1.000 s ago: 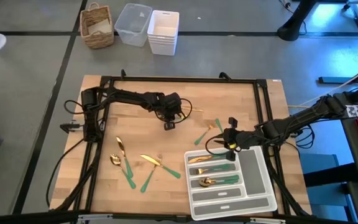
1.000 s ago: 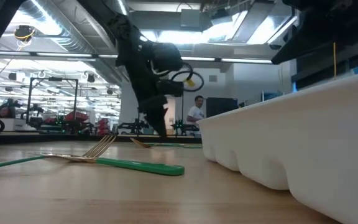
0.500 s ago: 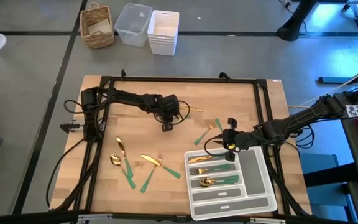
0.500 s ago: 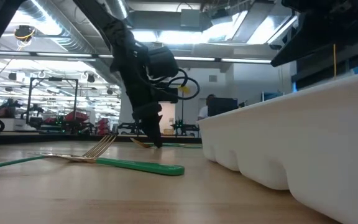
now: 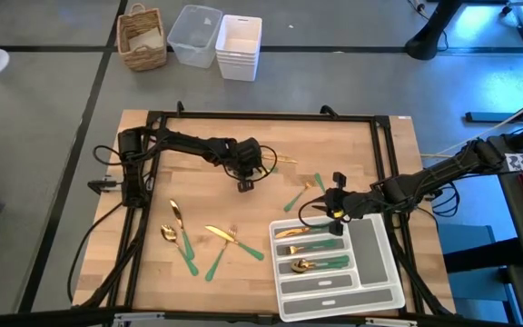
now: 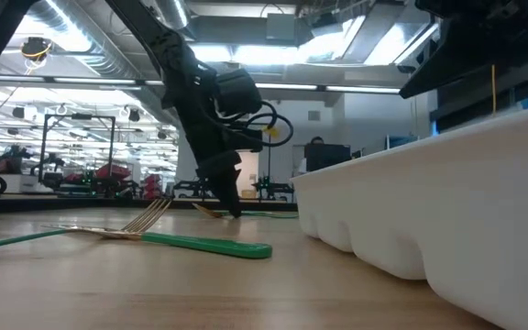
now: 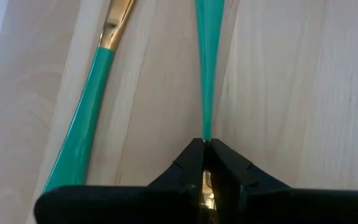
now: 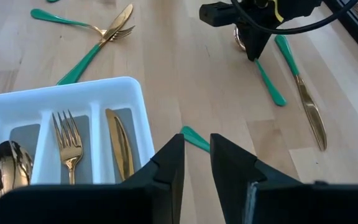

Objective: Sort silverware
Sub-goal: Put the top green spoon into the silverware tray

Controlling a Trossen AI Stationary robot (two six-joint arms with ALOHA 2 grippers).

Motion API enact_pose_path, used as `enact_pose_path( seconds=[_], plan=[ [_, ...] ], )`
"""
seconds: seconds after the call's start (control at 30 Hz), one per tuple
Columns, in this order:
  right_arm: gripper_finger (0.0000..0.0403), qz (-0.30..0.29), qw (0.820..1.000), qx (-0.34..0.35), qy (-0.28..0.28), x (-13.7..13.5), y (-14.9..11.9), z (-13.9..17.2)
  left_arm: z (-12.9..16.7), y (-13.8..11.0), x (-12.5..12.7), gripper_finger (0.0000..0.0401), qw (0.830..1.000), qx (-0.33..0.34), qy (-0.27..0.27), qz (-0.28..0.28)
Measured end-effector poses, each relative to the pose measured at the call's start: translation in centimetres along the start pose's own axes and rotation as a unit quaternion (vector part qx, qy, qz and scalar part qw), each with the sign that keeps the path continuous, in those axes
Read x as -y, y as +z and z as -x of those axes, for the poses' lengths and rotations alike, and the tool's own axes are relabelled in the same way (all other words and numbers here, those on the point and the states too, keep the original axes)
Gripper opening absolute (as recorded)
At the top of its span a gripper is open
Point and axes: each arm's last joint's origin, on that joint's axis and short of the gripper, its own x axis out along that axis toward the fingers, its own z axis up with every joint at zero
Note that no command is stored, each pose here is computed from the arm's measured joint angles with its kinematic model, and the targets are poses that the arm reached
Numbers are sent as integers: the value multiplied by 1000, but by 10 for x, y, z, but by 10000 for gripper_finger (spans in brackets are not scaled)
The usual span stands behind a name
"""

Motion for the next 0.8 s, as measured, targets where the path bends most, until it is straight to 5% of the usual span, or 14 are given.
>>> enact_pose_path(
  seconds=[0.2,0.5,0.8],
  plan=[
    [80,0,1000,0,0,0,0,0,4,12,0,6,999,18,-8,30],
    [80,22,999,-2,27,0,0,4,37,47,18,3,991,92,-90,48],
    [80,35,999,12,29,10,0,26,60,64,117,3,960,163,-223,47]
  ],
)
